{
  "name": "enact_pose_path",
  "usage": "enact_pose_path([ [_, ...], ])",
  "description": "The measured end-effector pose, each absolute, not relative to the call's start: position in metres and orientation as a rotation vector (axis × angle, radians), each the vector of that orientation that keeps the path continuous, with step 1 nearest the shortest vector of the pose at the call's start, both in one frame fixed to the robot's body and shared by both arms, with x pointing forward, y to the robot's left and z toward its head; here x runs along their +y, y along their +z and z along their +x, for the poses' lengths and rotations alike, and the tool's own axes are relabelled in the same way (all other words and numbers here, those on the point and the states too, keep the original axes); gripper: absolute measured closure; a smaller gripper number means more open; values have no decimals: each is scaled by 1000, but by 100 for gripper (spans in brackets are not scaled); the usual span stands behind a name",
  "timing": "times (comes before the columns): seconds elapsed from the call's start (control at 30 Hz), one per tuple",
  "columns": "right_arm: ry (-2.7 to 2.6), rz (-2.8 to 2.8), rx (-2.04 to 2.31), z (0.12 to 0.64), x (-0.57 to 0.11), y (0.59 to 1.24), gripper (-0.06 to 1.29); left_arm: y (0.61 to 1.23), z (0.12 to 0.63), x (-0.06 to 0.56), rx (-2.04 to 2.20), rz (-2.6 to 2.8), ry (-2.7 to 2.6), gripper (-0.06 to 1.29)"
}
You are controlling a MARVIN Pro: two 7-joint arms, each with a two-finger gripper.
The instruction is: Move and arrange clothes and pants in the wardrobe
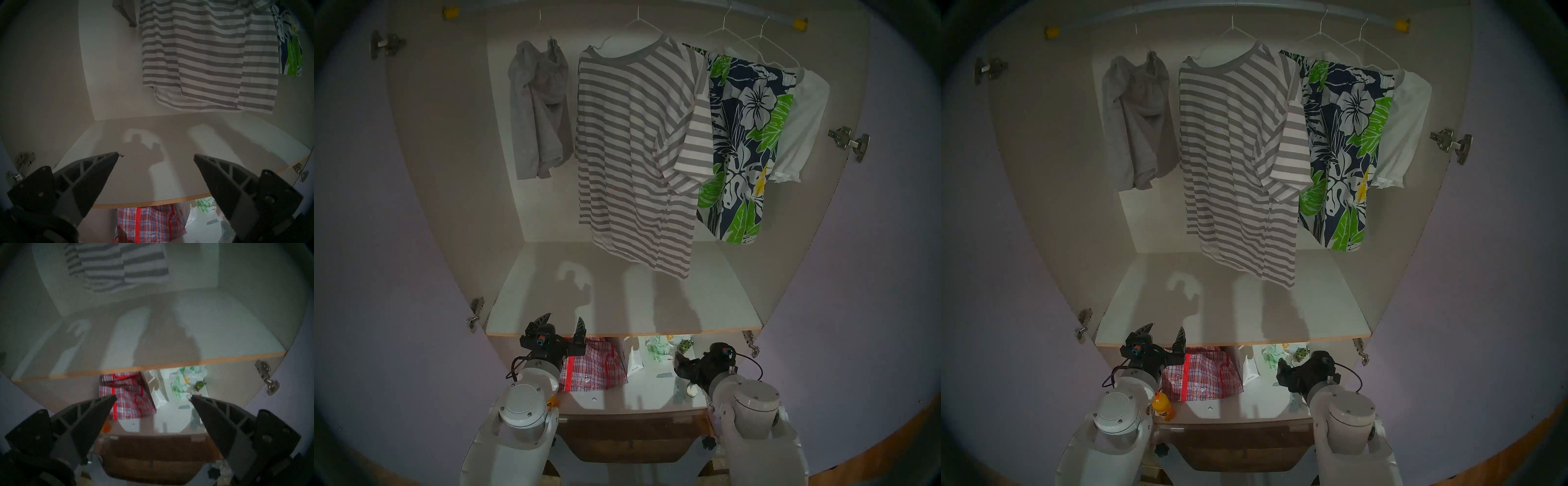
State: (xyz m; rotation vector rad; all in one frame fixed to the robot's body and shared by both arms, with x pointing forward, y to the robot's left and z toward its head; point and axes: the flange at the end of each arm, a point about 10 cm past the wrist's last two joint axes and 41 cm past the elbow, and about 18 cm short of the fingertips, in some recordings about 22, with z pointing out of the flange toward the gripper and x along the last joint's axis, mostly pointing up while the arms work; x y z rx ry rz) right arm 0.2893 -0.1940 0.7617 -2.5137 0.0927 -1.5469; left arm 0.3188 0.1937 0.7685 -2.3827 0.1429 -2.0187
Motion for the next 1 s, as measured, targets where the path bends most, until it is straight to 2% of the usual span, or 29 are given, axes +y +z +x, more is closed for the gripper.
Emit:
enact_pose_path([
  [0.27,-1726,-2255,308,281,-185,768,3,768,319,194,142,-2383,-2018,4],
  [0.43,-1886,-2220,242,286,-171,767,3,768,318,194,142,-2384,-2019,4],
  [1.0,-1901,-2285,244,286,-180,759,3,768,318,194,142,-2385,-2017,4],
])
